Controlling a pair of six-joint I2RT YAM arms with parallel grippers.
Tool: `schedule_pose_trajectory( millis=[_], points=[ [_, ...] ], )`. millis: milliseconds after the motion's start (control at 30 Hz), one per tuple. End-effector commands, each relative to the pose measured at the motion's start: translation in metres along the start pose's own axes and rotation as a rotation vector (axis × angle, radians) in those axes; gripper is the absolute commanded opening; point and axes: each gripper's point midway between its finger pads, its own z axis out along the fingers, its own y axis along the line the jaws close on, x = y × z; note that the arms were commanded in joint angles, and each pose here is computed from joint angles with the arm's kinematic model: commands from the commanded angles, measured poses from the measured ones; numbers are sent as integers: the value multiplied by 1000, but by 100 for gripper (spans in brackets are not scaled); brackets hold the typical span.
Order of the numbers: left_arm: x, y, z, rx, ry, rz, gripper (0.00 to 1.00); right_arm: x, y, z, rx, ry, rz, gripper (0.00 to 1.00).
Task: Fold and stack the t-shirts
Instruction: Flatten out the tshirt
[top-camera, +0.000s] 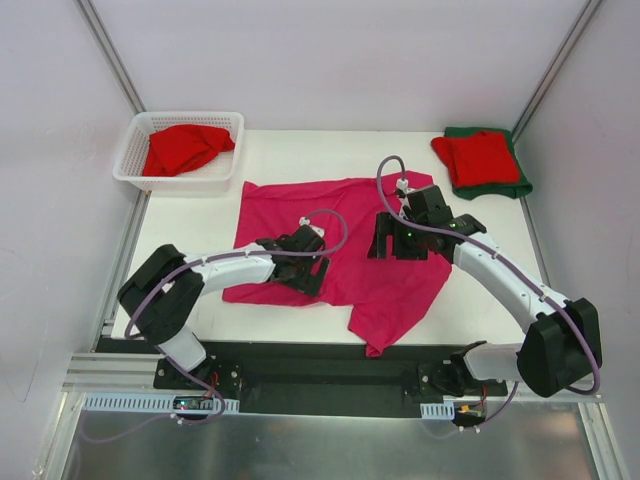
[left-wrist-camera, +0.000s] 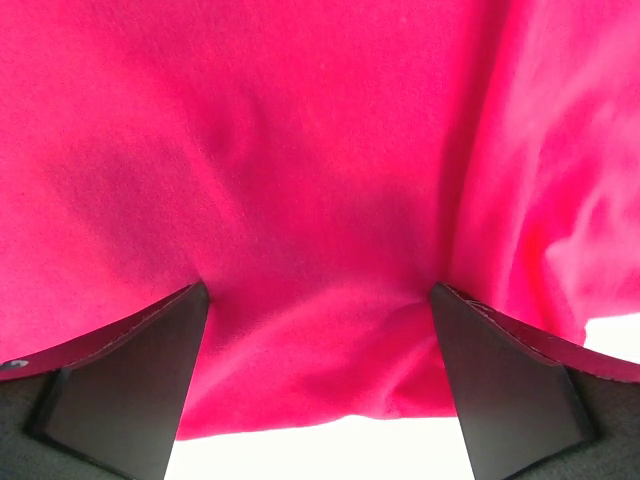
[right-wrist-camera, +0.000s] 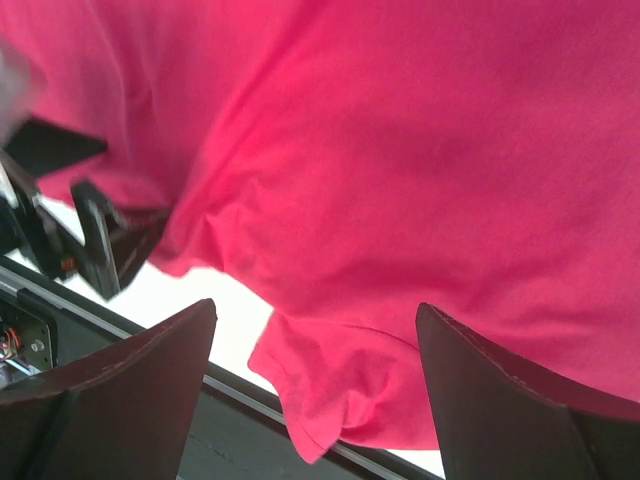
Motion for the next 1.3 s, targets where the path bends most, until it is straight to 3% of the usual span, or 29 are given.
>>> schedule_pose_trajectory(
  millis=[0, 200, 500, 700, 800, 1033, 1267],
  points=[
    [56, -1, -22, -3, 127, -25, 94, -20, 11, -12, -19, -53, -15, 84],
    [76, 13, -42, -39, 104, -74, 95, -22, 13, -9, -28, -53, -19, 84],
    [-7, 17, -111, -47, -204, -88, 99, -29, 11, -1, -11, -60, -24, 84],
    [-22, 21, -91, -140, -178, -40, 99, -38, 9, 23, 10, -30, -27, 84],
    [-22, 20, -76, -159, -156, -31, 99, -38, 21, 40, -75, -22, -4, 84],
    [-20, 14, -66, -120, -180, -39, 99, -12, 32, 76, -218, 29, 27, 84],
    [-13, 21, -63, -129, -178, -28, 99, 12, 24, 83, -218, 78, 70, 84]
  ],
)
